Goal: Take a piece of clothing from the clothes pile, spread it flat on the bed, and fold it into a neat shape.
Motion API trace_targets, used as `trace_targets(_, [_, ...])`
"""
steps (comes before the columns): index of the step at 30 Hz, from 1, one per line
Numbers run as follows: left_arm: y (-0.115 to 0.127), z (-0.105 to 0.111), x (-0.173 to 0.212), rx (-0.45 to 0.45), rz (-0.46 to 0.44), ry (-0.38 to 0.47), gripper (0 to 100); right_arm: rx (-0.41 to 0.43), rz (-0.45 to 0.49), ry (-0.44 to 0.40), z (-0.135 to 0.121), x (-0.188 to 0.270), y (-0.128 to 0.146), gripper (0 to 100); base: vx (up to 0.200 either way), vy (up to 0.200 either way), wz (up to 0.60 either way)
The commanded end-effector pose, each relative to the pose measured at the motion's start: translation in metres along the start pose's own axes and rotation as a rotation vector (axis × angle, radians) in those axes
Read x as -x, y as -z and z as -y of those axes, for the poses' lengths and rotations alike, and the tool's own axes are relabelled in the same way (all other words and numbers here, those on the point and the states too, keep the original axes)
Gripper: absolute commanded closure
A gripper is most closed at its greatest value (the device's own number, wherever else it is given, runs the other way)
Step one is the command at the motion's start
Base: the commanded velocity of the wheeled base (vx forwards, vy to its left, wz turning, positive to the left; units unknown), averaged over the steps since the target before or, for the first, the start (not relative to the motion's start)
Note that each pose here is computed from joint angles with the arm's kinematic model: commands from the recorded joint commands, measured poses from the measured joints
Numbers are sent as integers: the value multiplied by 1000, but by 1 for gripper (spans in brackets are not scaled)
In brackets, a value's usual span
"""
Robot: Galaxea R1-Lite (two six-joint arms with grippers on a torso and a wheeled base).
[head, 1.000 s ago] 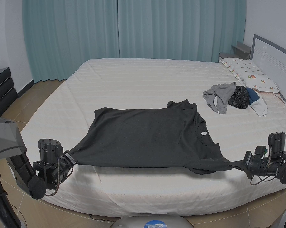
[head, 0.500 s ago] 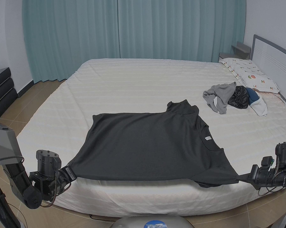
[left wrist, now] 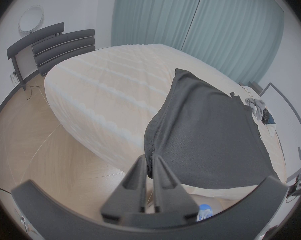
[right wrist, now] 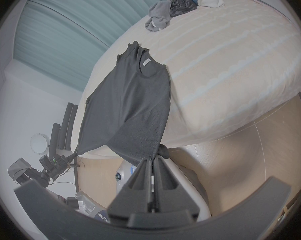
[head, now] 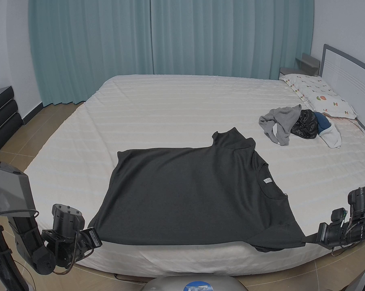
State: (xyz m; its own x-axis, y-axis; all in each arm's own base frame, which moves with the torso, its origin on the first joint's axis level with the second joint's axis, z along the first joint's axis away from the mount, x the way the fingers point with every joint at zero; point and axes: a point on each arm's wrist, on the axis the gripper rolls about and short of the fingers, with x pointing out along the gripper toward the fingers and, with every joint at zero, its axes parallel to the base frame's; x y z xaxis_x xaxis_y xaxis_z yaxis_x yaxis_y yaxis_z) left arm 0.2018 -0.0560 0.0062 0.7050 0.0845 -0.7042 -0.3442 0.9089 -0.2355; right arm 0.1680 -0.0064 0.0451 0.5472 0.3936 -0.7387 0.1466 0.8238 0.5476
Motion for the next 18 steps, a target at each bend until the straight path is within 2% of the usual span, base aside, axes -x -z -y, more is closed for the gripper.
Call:
trace_targets(1, [12,2,-6,-31,-51,-6,0,-9,-64,21,7,-17,-5,0,0,0,0])
trace_targets(4, [12,4,-7,-33,-52,-2,0,-10,-78,24,8,-28,-13,0,0,0,0])
trace_targets(9, [8,5,-5,-19,-29,10,0,-1,-34,3,5,-37,-35,0,0,0,0])
trace_targets(14, [-7,10,-1,15,36,52,0,41,27,-35,-6,-41,-58,0,0,0,0])
trace_targets(18, [-13,13,-1,55,41,92,0,11,44,-71,-18,-49,-71,0,0,0,0])
